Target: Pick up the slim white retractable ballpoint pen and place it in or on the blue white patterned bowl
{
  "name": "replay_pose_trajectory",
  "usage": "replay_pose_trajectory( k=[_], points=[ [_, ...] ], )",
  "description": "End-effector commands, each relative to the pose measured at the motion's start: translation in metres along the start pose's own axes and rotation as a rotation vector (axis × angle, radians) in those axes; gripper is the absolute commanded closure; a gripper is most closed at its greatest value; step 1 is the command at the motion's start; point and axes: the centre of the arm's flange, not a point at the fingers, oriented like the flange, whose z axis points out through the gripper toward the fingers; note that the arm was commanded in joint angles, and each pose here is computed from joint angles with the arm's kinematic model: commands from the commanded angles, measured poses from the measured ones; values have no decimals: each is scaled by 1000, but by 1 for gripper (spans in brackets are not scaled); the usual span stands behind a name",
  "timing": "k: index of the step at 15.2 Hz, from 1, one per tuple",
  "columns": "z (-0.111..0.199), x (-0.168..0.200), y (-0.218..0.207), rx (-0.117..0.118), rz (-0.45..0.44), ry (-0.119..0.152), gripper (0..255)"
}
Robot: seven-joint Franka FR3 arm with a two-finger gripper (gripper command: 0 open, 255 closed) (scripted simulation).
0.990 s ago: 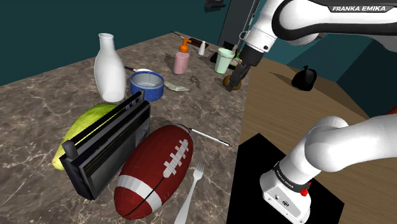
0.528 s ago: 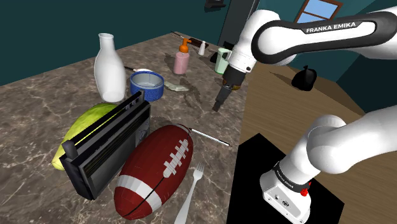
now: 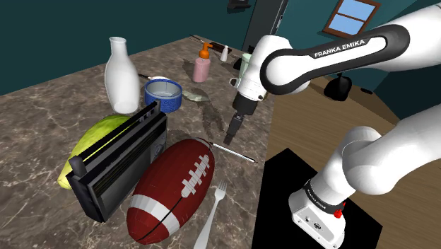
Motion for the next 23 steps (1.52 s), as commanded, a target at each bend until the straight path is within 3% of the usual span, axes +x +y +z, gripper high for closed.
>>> replay_pose_trajectory(
  k=[1, 5, 12, 13, 23],
  points=[
    [12, -1, 0, 1, -2, 0, 0],
    [31, -1, 0, 1, -2, 0, 0],
    [31, -1, 0, 1, -2, 0, 0],
    [31, -1, 0, 1, -2, 0, 255],
    [26, -1, -2, 1, -2, 0, 255]
  ],
)
